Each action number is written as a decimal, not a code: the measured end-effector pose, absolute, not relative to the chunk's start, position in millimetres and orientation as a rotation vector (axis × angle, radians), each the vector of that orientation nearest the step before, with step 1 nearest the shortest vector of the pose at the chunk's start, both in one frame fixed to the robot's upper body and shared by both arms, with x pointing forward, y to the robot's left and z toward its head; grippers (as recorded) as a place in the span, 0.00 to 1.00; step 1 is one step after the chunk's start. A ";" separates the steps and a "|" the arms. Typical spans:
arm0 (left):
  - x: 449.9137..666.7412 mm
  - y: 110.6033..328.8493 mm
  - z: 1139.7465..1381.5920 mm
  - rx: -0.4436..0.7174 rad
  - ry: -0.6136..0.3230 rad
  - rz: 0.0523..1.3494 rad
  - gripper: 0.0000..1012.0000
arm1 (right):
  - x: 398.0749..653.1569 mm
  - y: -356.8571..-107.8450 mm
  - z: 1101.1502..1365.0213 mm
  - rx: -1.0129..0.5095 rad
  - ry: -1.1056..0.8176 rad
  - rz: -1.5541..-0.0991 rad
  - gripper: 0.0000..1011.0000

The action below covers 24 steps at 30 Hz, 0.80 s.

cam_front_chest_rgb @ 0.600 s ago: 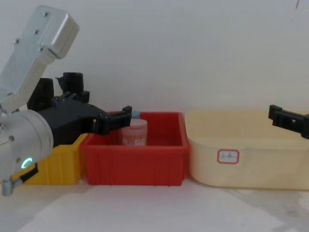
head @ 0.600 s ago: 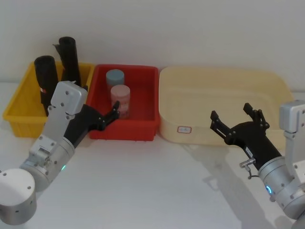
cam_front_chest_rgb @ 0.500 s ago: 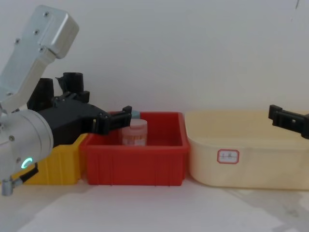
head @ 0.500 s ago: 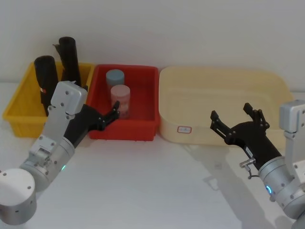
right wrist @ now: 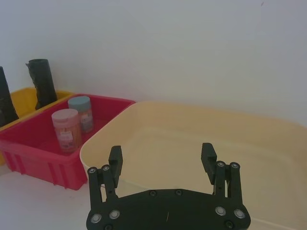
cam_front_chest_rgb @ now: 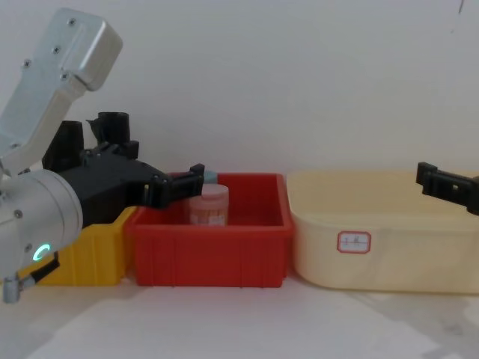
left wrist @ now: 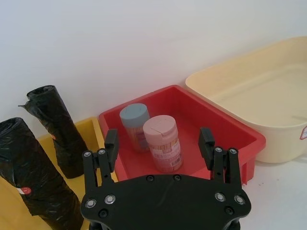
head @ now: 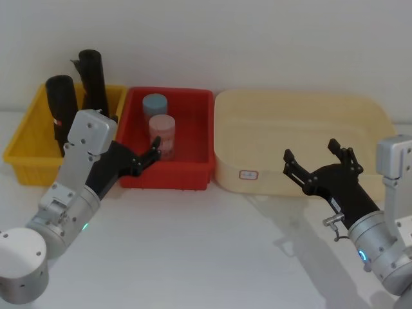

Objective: Pick up the garbage bag with the one hand and transfer it to the other hand.

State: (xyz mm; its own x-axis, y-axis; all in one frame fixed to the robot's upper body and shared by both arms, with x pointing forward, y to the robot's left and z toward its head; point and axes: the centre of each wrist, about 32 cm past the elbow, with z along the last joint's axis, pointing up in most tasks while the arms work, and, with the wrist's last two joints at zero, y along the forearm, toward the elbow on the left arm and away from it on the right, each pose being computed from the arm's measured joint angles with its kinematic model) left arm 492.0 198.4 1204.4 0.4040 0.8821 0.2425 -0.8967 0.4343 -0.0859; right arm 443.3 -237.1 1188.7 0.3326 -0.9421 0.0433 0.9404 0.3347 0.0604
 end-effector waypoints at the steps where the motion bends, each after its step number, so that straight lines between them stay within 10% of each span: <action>1: 492.0 198.4 1204.4 0.061 -0.268 1.124 0.99 | 443.3 -237.1 1188.7 0.026 -0.075 -1.230 0.99; 24: 492.0 198.4 1204.4 0.061 -0.268 1.124 0.99 | 461.1 -236.4 1202.6 0.018 -0.053 -1.169 0.99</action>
State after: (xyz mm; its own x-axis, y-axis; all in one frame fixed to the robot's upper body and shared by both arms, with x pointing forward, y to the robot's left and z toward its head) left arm 492.0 198.4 1204.4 0.4040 0.8820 0.2424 -0.8967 0.4343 -0.0859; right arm 461.1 -236.4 1202.6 0.3899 -0.9203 0.0327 0.9194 0.3911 0.0419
